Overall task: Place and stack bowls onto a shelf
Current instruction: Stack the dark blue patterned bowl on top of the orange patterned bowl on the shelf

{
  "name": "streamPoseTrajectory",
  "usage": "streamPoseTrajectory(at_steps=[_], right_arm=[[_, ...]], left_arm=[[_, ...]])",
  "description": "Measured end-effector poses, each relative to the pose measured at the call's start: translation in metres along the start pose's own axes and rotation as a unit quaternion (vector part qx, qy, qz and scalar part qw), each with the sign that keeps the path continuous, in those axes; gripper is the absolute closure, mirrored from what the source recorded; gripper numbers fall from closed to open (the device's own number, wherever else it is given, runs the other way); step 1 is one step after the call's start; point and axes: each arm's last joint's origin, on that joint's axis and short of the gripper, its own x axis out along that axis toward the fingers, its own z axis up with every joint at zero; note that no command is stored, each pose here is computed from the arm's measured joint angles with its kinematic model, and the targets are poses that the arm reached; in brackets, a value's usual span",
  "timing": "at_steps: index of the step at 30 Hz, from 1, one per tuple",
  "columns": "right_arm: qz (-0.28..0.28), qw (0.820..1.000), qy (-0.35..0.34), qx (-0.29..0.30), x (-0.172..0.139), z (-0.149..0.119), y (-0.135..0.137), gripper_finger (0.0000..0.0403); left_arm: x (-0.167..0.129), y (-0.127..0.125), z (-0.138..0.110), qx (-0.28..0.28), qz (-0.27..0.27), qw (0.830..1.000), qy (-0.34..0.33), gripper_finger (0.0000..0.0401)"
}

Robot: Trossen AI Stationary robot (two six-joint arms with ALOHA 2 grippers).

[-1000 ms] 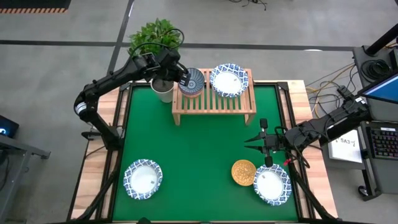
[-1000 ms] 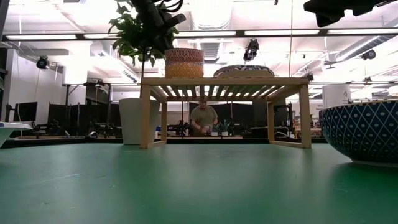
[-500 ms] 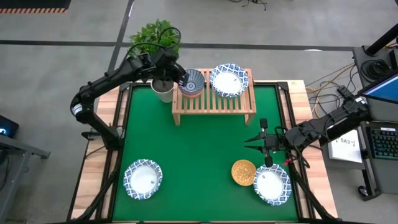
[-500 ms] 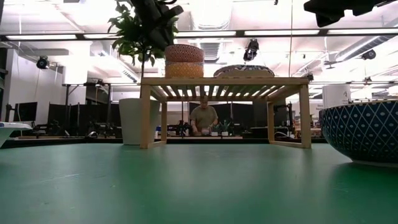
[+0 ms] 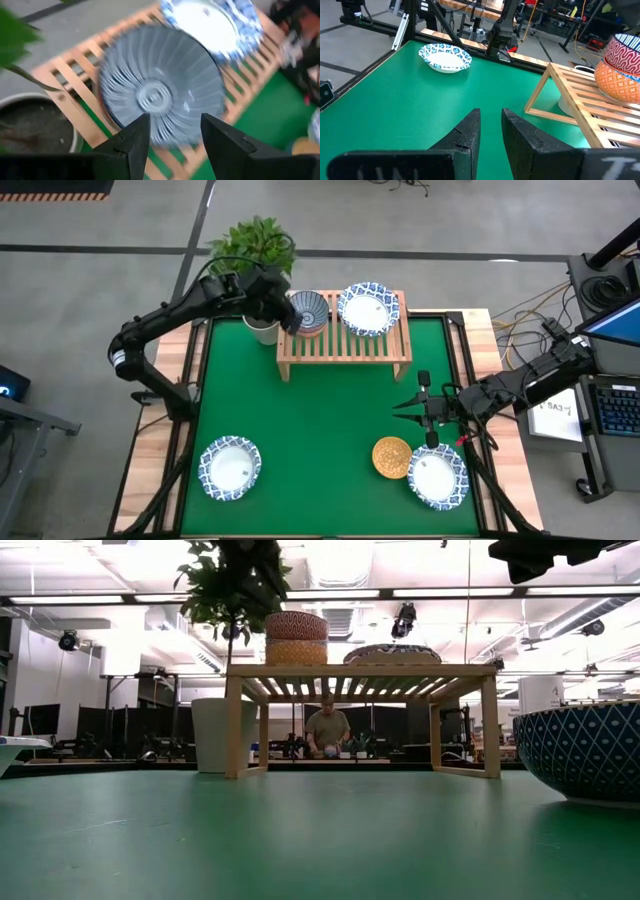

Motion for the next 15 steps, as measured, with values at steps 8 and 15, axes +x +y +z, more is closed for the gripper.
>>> streamPoseTrajectory(at_steps=[8, 15], right_arm=[[0.0, 1.0, -0.001, 0.001, 0.0, 0.0, 0.0, 0.0335], [0.0, 1.0, -0.004, 0.004, 0.0, 0.001, 0.0, 0.0335]], left_arm=[[-0.016, -0.043, -0.034, 0.118, -0.022, 0.992, 0.043, 0.0273], [-0.021, -0.066, -0.055, 0.256, 0.006, 0.965, 0.049, 0.0316]])
